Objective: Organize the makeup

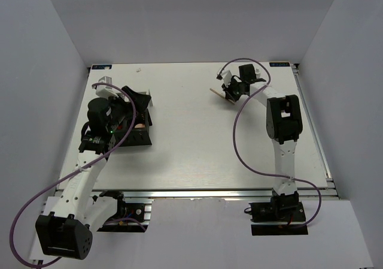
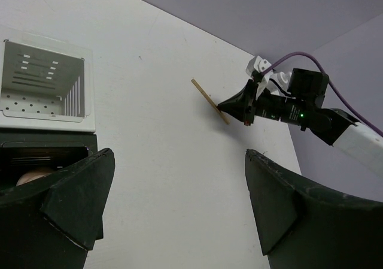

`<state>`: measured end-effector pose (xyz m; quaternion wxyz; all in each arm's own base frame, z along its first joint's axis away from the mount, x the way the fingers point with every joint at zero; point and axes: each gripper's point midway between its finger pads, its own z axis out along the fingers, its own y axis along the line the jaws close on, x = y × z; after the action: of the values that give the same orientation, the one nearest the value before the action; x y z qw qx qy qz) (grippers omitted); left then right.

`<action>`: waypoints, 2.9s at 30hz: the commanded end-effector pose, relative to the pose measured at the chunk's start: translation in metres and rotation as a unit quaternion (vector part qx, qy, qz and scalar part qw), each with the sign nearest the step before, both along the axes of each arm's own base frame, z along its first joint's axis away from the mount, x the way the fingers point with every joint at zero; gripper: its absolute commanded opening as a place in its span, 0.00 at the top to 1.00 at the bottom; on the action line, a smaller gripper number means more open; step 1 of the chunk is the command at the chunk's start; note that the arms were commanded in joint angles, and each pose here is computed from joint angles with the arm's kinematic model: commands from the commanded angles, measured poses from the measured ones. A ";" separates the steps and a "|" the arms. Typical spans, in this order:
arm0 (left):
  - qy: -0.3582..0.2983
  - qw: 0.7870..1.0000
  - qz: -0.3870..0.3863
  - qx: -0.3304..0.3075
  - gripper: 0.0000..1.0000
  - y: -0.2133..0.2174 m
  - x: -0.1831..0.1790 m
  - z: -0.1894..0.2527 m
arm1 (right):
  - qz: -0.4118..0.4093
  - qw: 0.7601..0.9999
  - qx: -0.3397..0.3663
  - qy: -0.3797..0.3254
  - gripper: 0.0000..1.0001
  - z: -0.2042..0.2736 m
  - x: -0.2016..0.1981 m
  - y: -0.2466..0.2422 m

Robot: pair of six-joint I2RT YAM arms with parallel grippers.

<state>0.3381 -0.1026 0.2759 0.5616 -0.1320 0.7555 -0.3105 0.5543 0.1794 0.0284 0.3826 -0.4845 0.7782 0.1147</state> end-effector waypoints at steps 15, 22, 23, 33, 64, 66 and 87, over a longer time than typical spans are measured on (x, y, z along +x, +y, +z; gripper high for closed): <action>-0.013 0.999 -0.023 -0.031 0.02 -0.011 -0.002 0.004 | -0.182 0.968 0.153 0.079 0.47 0.085 -0.013 0.018; -0.010 0.999 -0.025 -0.043 0.02 -0.012 -0.005 0.006 | -0.177 0.972 0.126 0.093 0.45 0.048 -0.020 0.048; -0.012 0.999 -0.025 -0.045 0.02 -0.012 -0.005 0.008 | -0.178 0.972 0.120 0.096 0.47 0.043 -0.017 0.050; -0.020 0.997 -0.024 -0.076 0.02 -0.014 -0.009 0.015 | -0.187 0.979 0.061 0.056 0.56 0.024 -0.009 0.035; -0.007 0.996 -0.026 -0.089 0.02 -0.016 -0.017 0.003 | -0.156 0.985 0.047 0.053 0.48 0.010 -0.007 0.024; -0.006 0.995 -0.027 -0.094 0.02 -0.017 -0.016 0.003 | -0.155 0.985 0.042 0.065 0.51 0.002 -0.010 0.021; 0.070 0.980 -0.083 -0.167 0.03 -0.115 0.007 -0.008 | -0.089 0.986 0.081 0.113 1.00 0.017 -0.045 0.016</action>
<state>0.3332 -0.2016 0.2496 0.4487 -0.1545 0.7592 -0.4454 0.5349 0.1945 0.0272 0.3597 -0.3704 0.8470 0.1264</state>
